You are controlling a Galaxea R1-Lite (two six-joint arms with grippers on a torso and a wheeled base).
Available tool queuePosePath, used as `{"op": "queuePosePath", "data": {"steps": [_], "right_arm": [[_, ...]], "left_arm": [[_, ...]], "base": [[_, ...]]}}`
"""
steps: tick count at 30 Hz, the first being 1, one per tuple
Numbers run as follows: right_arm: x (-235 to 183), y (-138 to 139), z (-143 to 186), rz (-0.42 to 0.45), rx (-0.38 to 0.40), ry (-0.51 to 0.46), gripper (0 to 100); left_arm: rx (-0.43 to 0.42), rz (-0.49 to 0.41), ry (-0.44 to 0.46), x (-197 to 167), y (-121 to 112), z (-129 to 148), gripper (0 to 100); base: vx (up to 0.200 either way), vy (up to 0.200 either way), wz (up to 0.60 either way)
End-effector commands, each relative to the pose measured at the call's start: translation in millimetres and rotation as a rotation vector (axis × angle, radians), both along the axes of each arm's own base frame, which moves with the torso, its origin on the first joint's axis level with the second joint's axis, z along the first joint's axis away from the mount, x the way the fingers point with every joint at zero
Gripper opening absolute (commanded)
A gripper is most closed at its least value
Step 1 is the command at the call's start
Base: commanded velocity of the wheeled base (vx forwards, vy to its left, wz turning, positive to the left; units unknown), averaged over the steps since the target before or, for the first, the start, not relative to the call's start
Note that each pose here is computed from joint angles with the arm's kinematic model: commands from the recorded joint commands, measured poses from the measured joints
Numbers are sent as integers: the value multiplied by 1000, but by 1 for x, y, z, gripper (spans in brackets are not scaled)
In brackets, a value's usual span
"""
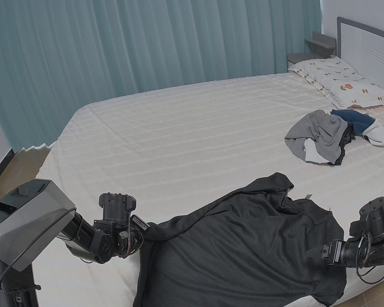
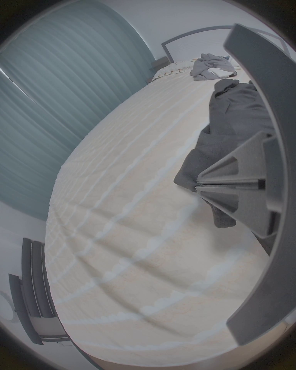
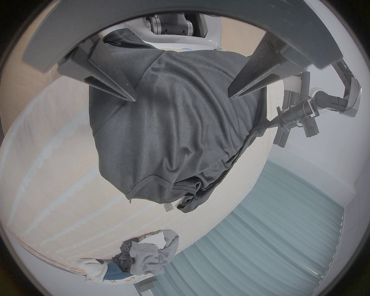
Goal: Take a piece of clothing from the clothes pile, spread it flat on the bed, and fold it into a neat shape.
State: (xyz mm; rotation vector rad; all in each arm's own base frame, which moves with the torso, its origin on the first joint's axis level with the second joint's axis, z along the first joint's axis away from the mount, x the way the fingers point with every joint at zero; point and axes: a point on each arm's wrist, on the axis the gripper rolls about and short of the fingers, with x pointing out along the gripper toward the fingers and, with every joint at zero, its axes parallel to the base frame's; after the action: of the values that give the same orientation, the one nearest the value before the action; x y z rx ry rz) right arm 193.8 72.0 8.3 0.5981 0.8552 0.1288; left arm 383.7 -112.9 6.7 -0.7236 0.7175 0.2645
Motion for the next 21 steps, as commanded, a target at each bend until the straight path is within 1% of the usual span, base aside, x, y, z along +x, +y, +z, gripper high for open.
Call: {"op": "queuePosePath", "data": {"steps": [1,2,4,7,8,11,13,17,21], "right_arm": [[1,0,-5,-3,-4,9,100],[2,1,-7,-2,-1,4,100],[3,1,-7,-7,5,-8,100],[5,1,-8,-6,9,-16,100],[10,-1,-6,-37,27,-53,100],[20,-13,1,-101,44,-123,100],[29,-17,3,-130,52,-155,100],[38,-19,1,-147,55,-168,100],[47,-19,2,-154,61,-195,100]], "left_arm": [[-16,22,-67,16,5,14,0],[-19,32,-104,25,8,22,0],[-3,47,-138,36,13,28,0],[8,51,-142,41,14,28,0],[54,90,-164,61,18,26,0],[70,127,-202,80,20,26,0],[69,133,-218,89,21,28,0],[76,127,-271,109,19,29,0],[109,108,-252,118,17,23,0]], "base": [[0,0,0],[0,0,0],[0,0,0],[0,0,0],[0,0,0],[0,0,0],[0,0,0],[0,0,0],[0,0,0]]}}
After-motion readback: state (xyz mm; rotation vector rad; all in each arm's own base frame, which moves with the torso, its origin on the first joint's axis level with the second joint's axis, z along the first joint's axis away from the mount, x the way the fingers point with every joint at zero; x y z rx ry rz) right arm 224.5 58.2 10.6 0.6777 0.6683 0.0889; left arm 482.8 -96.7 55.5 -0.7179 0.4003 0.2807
